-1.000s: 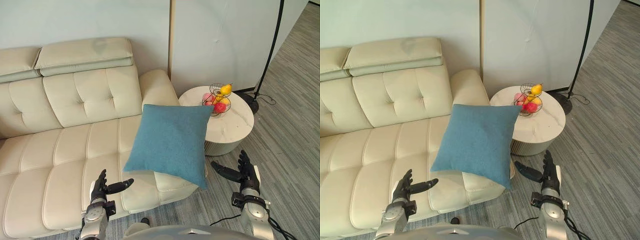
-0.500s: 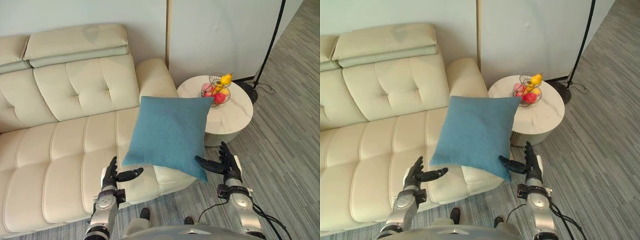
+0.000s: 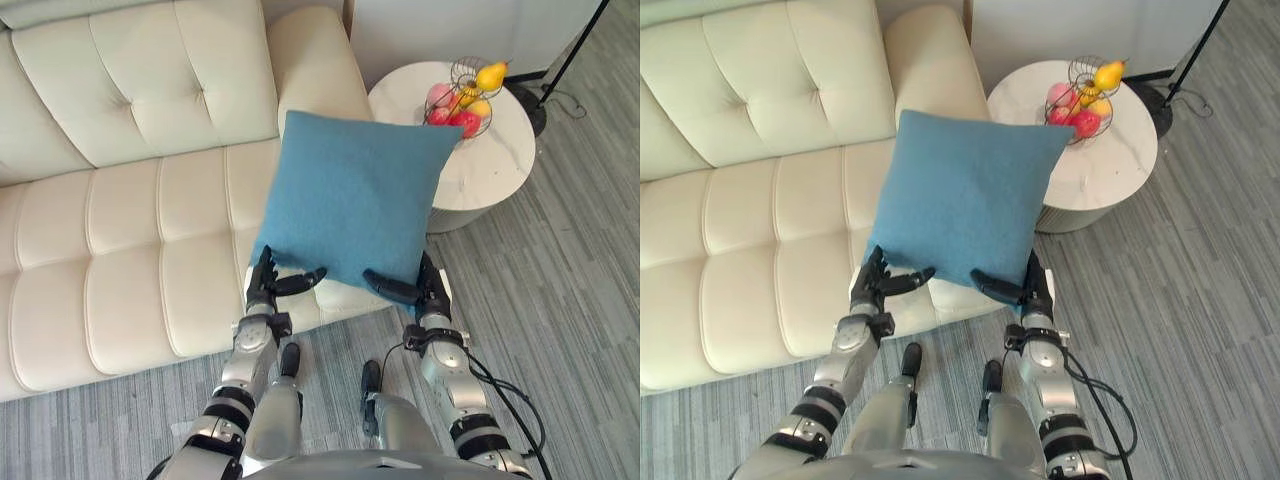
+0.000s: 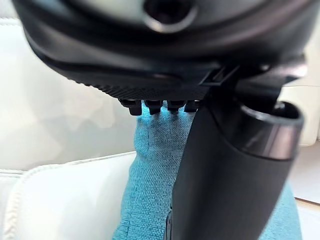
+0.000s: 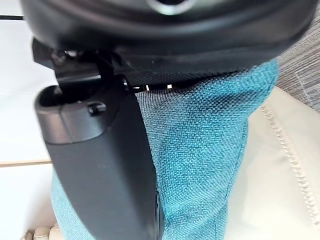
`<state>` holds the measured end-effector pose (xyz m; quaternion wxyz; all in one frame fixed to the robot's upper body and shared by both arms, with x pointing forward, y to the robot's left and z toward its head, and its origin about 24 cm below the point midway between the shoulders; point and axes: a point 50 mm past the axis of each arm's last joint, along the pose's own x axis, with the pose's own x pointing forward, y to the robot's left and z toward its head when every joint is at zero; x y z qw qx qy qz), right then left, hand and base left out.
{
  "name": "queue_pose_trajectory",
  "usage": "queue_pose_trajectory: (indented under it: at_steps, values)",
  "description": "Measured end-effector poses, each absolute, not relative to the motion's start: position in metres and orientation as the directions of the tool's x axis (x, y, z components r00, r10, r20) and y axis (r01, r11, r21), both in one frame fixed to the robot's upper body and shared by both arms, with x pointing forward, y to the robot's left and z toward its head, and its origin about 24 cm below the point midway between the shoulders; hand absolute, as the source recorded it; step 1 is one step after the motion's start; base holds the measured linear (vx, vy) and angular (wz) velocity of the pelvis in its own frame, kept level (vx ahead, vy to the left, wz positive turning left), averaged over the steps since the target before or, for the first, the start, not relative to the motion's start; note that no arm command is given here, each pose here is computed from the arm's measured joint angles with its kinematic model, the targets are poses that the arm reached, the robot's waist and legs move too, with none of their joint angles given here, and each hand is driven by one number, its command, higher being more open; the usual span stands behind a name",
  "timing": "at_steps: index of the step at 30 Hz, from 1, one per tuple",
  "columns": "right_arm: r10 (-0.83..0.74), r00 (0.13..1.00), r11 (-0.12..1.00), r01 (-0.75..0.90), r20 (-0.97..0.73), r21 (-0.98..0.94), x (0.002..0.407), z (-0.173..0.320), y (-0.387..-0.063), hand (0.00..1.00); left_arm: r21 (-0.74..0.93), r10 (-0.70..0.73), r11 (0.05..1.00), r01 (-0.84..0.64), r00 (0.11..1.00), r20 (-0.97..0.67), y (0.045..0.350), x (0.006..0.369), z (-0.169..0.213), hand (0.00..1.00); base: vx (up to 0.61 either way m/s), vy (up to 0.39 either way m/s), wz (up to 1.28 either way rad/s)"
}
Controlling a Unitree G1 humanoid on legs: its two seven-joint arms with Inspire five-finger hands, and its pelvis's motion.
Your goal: Pick up cushions and gather them together orderly.
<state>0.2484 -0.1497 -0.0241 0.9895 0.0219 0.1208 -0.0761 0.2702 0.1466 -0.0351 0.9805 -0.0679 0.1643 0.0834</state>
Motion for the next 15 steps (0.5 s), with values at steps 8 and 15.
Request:
queue_pose_trajectory:
  at_steps: [8, 15]
  values:
    - [-0.199, 0.976, 0.976, 0.206, -0.089, 0.078, 0.268, 0.015, -0.152, 0.0, -0.153, 0.144, 0.973, -0.171, 0.975, -0.17, 0.134, 0.302, 0.012, 0.0, -0.04, -0.009, 0.03]
    - [-0.197, 0.98, 0.977, 0.198, -0.017, 0.084, 0.271, 0.032, -0.156, 0.0, -0.185, 0.13, 0.973, -0.135, 0.991, -0.042, 0.127, 0.314, 0.043, 0.0, 0.0, -0.001, 0.0]
